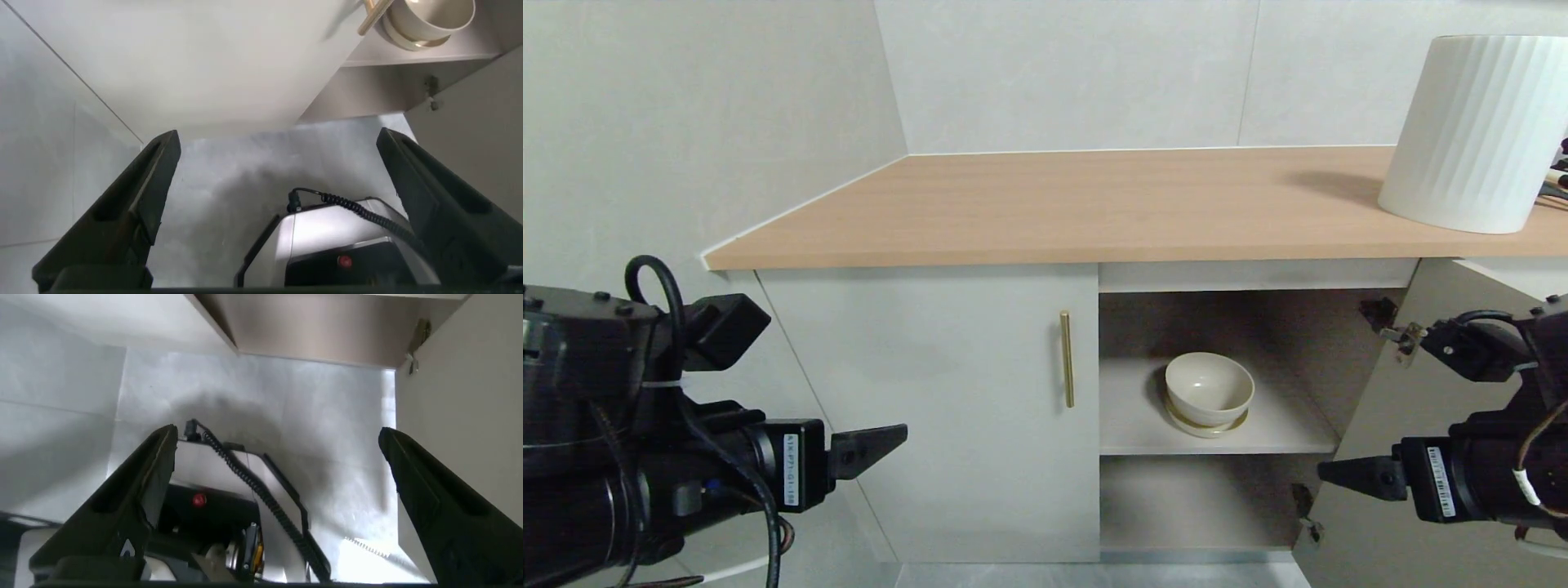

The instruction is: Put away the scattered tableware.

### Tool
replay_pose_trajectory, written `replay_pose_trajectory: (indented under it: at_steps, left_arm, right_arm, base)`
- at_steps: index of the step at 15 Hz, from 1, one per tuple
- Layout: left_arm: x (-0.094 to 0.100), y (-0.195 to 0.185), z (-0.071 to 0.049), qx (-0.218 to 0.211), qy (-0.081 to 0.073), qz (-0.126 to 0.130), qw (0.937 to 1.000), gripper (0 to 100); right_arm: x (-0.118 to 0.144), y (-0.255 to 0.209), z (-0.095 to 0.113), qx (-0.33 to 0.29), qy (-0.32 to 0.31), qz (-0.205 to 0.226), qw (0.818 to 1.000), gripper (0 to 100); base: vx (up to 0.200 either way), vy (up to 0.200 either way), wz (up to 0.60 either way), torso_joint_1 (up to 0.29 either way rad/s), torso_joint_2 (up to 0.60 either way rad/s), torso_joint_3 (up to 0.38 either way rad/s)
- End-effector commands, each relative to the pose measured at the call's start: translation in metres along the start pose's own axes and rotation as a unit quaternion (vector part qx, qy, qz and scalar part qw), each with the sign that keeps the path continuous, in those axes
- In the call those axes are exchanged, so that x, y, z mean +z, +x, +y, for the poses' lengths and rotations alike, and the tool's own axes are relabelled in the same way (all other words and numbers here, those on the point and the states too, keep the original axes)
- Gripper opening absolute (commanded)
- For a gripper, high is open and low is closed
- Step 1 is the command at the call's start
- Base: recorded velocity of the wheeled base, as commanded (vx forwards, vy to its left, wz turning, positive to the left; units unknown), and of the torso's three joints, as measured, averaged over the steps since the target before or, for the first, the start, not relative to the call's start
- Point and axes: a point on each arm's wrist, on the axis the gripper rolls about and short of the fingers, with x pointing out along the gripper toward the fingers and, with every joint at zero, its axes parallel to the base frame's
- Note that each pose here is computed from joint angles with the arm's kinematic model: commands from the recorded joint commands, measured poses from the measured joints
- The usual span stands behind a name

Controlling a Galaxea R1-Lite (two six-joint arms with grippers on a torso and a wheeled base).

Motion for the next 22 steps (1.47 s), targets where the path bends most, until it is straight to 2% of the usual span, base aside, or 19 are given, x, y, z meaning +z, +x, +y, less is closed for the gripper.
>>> replay_pose_trajectory:
  at_steps: [1,7,17,22]
  left_arm:
    - [-0.0001,0.0013,0.0,0.001,-0.001,0.001,1.0,100]
    - [-0.003,0.0082,-0.0002,0.006,0.001,0.016,0.9999,100]
    - [-0.0046,0.0089,-0.0004,0.006,0.003,0.02,0.9998,100]
    - [-0.0046,0.0085,-0.0003,0.005,0.004,0.019,0.9998,100]
  right_arm:
    - [-0.0017,-0.0117,-0.0015,0.005,0.0,-0.012,1.0,100]
    - [-0.0034,-0.0101,-0.002,0.002,-0.008,-0.006,1.0,100]
    - [-0.0065,-0.0075,-0.003,-0.004,-0.02,0.006,1.0,100]
    - [-0.0068,-0.0082,-0.0033,-0.005,-0.02,0.005,1.0,100]
  base:
    - [0.0,0.0,0.0,0.0,0.0,0.0]
    - [-0.167,0.0,0.0,0.007,0.0,0.0]
    - [-0.2,0.0,0.0,0.0,0.0,0.003]
    - [0.0,0.0,0.0,0.0,0.0,0.0]
